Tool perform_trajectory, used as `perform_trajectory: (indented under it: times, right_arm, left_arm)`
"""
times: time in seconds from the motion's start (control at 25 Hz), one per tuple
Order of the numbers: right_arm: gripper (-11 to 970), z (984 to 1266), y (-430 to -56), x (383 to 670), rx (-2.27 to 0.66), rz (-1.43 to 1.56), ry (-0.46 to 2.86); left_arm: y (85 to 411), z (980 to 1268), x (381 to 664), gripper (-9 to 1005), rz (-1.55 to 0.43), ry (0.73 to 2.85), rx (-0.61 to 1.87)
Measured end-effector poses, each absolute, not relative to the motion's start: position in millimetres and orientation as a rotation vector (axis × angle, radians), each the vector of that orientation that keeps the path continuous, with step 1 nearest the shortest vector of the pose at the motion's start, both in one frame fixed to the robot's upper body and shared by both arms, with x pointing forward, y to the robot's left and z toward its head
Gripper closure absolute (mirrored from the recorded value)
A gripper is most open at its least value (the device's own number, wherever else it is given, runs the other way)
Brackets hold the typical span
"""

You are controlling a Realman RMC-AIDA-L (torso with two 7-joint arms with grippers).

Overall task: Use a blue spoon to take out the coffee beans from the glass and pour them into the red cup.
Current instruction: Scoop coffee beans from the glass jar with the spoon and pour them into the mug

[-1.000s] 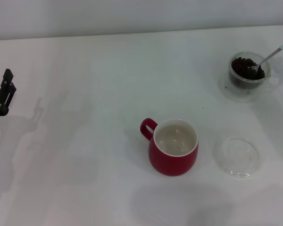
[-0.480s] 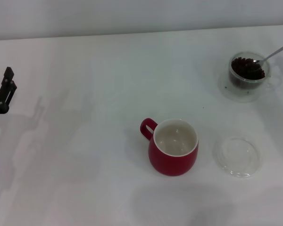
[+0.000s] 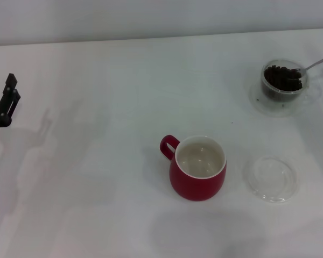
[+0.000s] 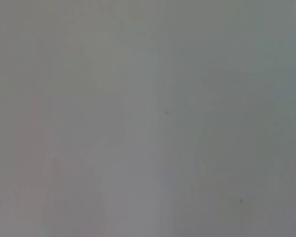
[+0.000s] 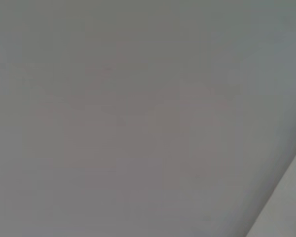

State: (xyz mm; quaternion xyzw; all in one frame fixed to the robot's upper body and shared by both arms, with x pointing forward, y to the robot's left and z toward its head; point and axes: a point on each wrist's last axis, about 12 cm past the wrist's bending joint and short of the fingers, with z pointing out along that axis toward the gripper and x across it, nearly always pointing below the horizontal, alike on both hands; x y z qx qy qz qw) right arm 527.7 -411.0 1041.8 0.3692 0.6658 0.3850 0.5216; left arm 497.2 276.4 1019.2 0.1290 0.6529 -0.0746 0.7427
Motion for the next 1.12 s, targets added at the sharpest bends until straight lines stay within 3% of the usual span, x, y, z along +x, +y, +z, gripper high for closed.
perform_trajectory:
  times: [1.12]
  right_arm:
    - [813,1040.7,-396.5,498.6,0.983,1.251,1.494]
  left_arm:
    - [273.8,1016.2,491.9,314,-0.158,1.436,0.300]
